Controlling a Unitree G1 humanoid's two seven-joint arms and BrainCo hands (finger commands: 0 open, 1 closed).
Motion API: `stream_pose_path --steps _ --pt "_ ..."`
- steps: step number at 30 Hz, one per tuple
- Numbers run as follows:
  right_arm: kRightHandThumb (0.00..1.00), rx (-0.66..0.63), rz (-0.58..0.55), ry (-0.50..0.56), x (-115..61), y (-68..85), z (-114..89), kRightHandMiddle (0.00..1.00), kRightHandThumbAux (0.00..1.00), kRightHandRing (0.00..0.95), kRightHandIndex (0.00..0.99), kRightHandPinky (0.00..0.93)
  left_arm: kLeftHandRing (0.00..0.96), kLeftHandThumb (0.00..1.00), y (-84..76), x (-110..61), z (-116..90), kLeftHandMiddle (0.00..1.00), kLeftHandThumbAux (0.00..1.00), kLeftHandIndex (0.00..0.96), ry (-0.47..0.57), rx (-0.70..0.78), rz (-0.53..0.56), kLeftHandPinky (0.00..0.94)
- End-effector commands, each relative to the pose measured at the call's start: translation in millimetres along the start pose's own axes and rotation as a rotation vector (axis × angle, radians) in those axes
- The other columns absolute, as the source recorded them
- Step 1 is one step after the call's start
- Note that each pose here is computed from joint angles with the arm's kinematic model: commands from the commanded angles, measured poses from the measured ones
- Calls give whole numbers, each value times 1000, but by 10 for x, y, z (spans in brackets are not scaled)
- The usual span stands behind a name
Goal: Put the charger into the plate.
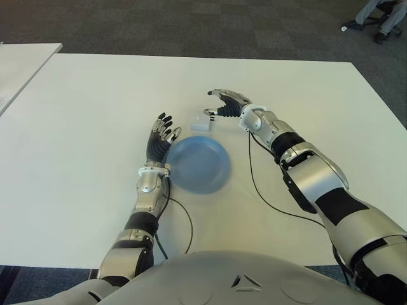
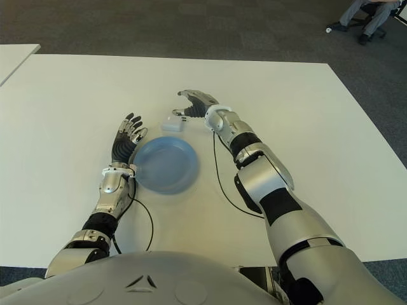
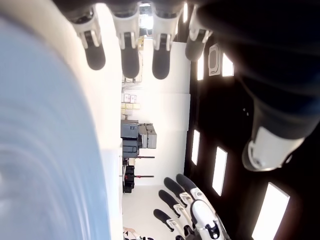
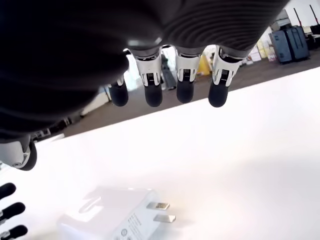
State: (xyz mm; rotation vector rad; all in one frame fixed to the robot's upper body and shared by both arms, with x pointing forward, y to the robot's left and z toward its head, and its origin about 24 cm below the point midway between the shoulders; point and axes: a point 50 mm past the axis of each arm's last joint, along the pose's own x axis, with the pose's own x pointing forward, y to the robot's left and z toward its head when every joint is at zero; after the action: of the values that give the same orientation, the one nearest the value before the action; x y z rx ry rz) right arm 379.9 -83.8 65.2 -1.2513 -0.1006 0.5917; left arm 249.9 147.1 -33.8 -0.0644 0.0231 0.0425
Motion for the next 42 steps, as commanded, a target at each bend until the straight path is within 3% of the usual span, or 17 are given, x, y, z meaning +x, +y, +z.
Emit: stream_pose_path --steps 1,28,33,42 --pt "410 -30 44 -5 6 59 20 0 342 24 0 57 139 0 -14 -179 -208 156 585 88 117 -6 1 131" --pt "406 -84 78 11 4 364 87 3 338 22 7 94 142 0 -42 -303 -108 157 593 90 95 -4 -5 132" --pt "394 -59 54 12 -31 491 78 42 461 64 20 156 143 0 -42 -317 -89 156 593 88 89 -9 -3 146" --pt "275 -52 31 -9 -54 511 66 108 723 140 27 226 145 0 -40 -324 -77 155 592 91 93 -9 -8 152"
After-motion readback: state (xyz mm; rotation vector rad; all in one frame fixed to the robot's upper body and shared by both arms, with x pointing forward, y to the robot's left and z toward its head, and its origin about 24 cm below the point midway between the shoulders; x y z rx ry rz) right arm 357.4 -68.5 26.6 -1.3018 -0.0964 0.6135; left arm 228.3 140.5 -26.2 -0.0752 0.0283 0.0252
